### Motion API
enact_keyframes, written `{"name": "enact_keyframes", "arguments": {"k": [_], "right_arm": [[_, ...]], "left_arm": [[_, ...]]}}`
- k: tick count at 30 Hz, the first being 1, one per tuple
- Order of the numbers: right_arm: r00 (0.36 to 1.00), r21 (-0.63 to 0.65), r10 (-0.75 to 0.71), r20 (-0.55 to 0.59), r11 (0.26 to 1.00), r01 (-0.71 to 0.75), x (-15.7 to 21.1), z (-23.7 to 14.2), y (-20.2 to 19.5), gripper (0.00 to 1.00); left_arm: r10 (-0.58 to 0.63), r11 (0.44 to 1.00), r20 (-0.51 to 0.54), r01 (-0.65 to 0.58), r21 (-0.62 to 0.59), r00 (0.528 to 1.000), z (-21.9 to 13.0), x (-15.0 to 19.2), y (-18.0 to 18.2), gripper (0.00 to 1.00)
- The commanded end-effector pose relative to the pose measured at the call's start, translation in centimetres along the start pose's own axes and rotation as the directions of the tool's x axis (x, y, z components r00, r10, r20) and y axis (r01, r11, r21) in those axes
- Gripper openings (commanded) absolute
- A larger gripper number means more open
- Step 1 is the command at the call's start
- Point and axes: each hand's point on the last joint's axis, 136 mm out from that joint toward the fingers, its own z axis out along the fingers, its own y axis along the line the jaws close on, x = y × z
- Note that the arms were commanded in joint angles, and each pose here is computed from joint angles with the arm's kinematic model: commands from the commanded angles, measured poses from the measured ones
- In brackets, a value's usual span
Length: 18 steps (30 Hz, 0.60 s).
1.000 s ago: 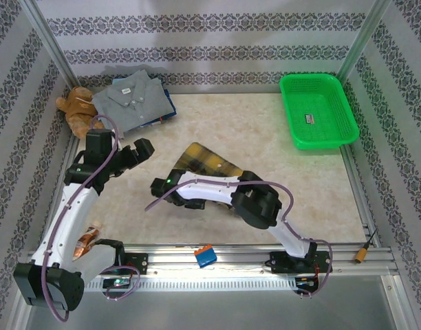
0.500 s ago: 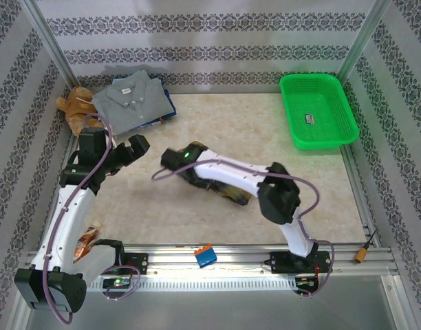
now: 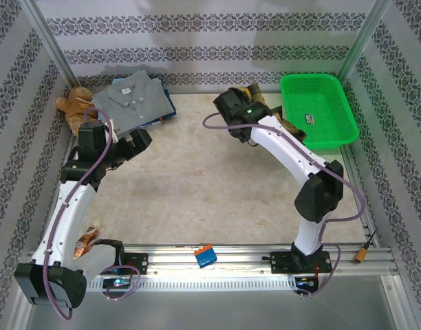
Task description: Fold and stack the long sleeve shirts
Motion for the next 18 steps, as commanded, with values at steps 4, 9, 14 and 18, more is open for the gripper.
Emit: {"name": "enact_keyframes", "arguments": {"k": [4,9,14,18], "right_arm": [[0.984,-0.043,-0.179,0.022,0.983,0.179,-2.6,-0.5,10.1,0.00],[0.969,-0.150,-0.245,-0.036,0.960,0.237,-3.8,-1.1,20.2,0.00],[0.976,-0.262,-0.217,-0.004,0.942,0.208,-4.9,-4.9,25.9,0.00],[0.974,-0.348,-0.228,-0.014,0.914,0.209,-4.3,-7.3,29.9,0.02]], "left_arm": [[0.029,1.000,-0.012,-0.029,-0.002,1.000,-0.4,0.6,0.4,1.00],[0.032,0.999,-0.051,-0.034,-0.031,0.998,-0.3,2.0,1.6,1.00],[0.037,0.997,-0.069,-0.041,-0.059,0.997,-0.4,2.7,2.4,1.00],[0.025,0.997,-0.074,-0.030,-0.065,0.997,-0.3,3.0,2.7,1.00]]}}
